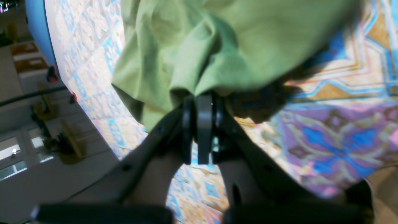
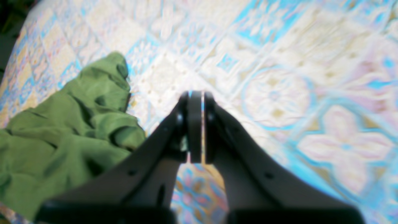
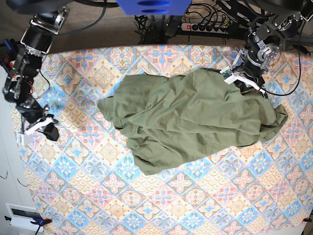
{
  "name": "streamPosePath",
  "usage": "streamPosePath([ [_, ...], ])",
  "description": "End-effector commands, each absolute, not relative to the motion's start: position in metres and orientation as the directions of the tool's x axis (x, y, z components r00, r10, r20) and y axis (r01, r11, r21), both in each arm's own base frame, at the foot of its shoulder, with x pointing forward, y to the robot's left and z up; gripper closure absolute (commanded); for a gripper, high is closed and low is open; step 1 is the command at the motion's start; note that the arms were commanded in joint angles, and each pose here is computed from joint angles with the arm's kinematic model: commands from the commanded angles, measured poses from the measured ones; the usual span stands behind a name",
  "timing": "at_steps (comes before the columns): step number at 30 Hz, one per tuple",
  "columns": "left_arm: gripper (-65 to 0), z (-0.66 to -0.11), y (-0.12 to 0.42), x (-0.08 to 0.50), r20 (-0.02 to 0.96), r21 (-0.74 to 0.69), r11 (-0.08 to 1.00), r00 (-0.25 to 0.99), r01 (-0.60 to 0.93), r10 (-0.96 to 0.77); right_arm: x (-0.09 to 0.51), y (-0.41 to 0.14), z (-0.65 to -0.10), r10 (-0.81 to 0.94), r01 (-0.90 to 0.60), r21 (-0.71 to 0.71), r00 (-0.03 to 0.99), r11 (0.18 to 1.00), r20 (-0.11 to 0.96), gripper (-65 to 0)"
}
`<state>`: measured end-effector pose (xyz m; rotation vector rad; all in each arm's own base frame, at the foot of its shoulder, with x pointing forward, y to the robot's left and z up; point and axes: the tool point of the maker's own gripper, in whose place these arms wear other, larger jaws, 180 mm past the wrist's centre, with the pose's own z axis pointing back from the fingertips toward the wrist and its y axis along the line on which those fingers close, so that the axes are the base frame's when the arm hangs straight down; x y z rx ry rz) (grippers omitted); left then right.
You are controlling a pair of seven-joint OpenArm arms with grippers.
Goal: Layout the t-shirt on the table in an organized manner, then fold the t-shirt properly
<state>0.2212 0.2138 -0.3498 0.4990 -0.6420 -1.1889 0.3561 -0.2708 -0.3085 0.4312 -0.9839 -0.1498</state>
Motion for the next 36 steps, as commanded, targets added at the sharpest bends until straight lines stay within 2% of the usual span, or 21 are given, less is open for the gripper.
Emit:
streamPosePath([
  [1,0.0,-0.339,0.217,0.229,0.184,0.695,0.287,0.222,0.659,-0.957,0.367,-0.272,-0.288,-0.314,-0.106,0.417,0.5,0.903,0.807,-1.0],
  [4,0.0,-0.34,0.216,0.227,0.185,0.691,0.285,0.22,0.664,-0.958,0.365,-0.269,-0.29,-0.305,-0.111,0.416,0.516,0.902,0.8,-1.0],
  [7,0.0,-0.342,0.216,0.225,0.181,0.686,0.284,0.221,0.67,-0.958,0.36,-0.25,-0.303,-0.25,-0.149,0.41,0.594,0.9,0.765,-1.1],
  [13,0.0,-0.35,0.218,0.212,0.163,0.662,0.275,0.224,0.698,-0.961,0.336,-0.17,-0.313,-0.043,-0.36,0.359,0.652,0.861,0.757,-3.8],
  [16,0.0,-0.361,0.224,0.189,0.124,0.618,0.25,0.221,0.745,-0.967,0.317,-0.131,-0.321,-0.001,-0.425,0.381,0.666,0.821,0.746,-7.8],
  [20,-0.2,-0.366,0.226,0.179,0.112,0.598,0.245,0.224,0.763,-0.968,0.313,-0.104,-0.338,0.07,-0.451,0.337,0.676,0.827,0.733,-19.7],
  [22,-4.5,-0.367,0.226,0.178,0.11,0.596,0.245,0.225,0.765,-0.968,0.309,-0.099,-0.349,0.137,-0.465,0.285,0.685,0.838,0.715,-27.8],
  [24,-10.3,-0.371,0.232,0.167,0.078,0.577,0.244,0.245,0.779,-0.966,0.309,-0.102,-0.356,0.182,-0.469,0.239,0.688,0.85,0.703,-31.9],
  [28,-25.1,-0.374,0.241,0.161,0.03,0.569,0.244,0.276,0.786,-0.961,0.332,-0.105,-0.345,0.193,-0.474,0.207,0.664,0.856,0.722,-32.2],
  [31,-32.1,-0.373,0.242,0.162,0.031,0.571,0.244,0.277,0.784,-0.96,0.338,-0.108,-0.344,0.181,-0.462,0.209,0.664,0.862,0.725,-32.2],
  [36,-33.2,-0.369,0.247,0.167,0.027,0.587,0.249,0.289,0.77,-0.957,0.336,-0.11,-0.346,0.18,-0.458,0.21,0.67,0.864,0.72,-32.2],
])
